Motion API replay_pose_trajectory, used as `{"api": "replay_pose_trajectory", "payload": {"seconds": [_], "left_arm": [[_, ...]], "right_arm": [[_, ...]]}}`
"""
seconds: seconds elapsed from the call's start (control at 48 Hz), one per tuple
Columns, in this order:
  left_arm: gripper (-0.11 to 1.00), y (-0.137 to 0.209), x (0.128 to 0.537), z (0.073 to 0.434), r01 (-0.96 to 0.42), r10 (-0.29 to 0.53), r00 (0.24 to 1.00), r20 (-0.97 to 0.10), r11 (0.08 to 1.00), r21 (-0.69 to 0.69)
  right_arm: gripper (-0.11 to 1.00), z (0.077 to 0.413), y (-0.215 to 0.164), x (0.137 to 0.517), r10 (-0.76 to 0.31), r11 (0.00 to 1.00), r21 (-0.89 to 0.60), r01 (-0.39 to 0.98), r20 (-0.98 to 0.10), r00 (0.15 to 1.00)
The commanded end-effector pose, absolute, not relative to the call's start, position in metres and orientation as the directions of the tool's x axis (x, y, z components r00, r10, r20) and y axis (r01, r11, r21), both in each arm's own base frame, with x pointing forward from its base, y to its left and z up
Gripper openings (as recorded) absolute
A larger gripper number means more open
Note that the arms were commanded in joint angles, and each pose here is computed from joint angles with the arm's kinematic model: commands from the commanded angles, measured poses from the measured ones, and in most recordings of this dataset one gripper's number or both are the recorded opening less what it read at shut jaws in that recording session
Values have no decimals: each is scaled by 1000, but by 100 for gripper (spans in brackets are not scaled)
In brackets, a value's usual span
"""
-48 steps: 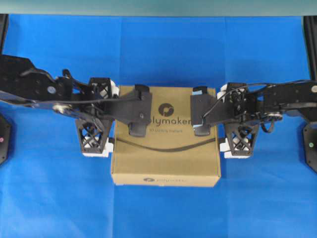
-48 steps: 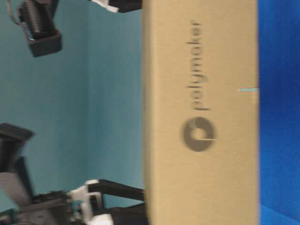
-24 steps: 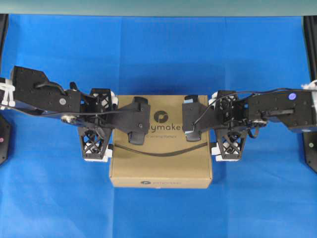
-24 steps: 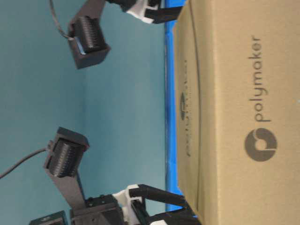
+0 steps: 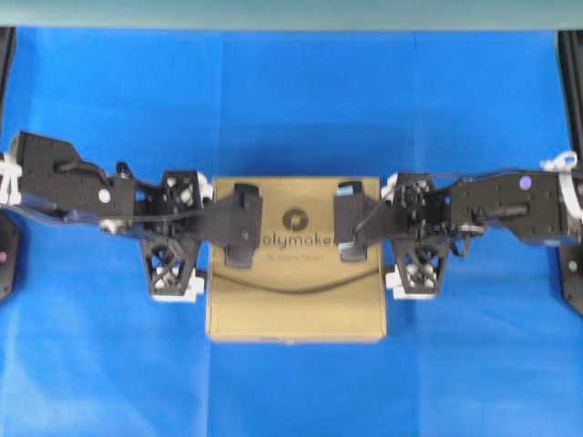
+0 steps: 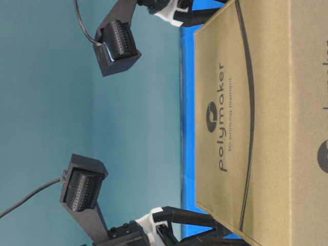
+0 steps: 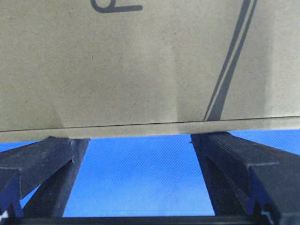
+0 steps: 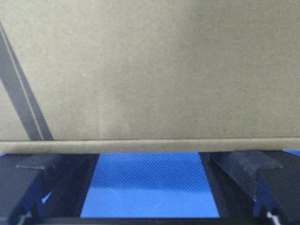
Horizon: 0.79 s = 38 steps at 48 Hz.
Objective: Lift up the cardboard box by clamping it between your arms.
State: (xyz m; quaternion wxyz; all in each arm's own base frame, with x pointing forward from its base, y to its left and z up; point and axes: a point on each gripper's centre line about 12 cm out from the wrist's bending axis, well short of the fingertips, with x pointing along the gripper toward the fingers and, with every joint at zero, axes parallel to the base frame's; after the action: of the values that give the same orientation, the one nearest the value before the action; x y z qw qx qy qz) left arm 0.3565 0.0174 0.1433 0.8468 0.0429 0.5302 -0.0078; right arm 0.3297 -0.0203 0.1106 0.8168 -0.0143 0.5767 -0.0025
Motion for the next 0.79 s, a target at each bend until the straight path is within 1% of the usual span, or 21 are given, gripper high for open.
{"api": "replay_pose_trajectory", "payload": {"seconds": [0.0, 0.271, 0.521, 0.667, 0.771], "left_arm": [[89, 26, 372, 138, 51, 46, 491, -870, 995, 81], [89, 37, 375, 146, 32, 61, 508, -859, 995, 90], [89, 43, 374, 149, 42, 70, 512, -856, 993, 107], [89, 43, 373, 148, 36, 70, 511, -857, 994, 103], [89, 43, 372, 148, 34, 70, 511, -857, 994, 102]], "right_arm": [[99, 116, -27, 348, -34, 999, -44, -12, -905, 425], [99, 122, -36, 352, -47, 999, -45, 14, -897, 440], [99, 132, -45, 353, -59, 998, -47, 39, -889, 454], [99, 130, -47, 347, -58, 998, -46, 38, -905, 421], [99, 132, -49, 348, -61, 998, -46, 45, -904, 423]]}}
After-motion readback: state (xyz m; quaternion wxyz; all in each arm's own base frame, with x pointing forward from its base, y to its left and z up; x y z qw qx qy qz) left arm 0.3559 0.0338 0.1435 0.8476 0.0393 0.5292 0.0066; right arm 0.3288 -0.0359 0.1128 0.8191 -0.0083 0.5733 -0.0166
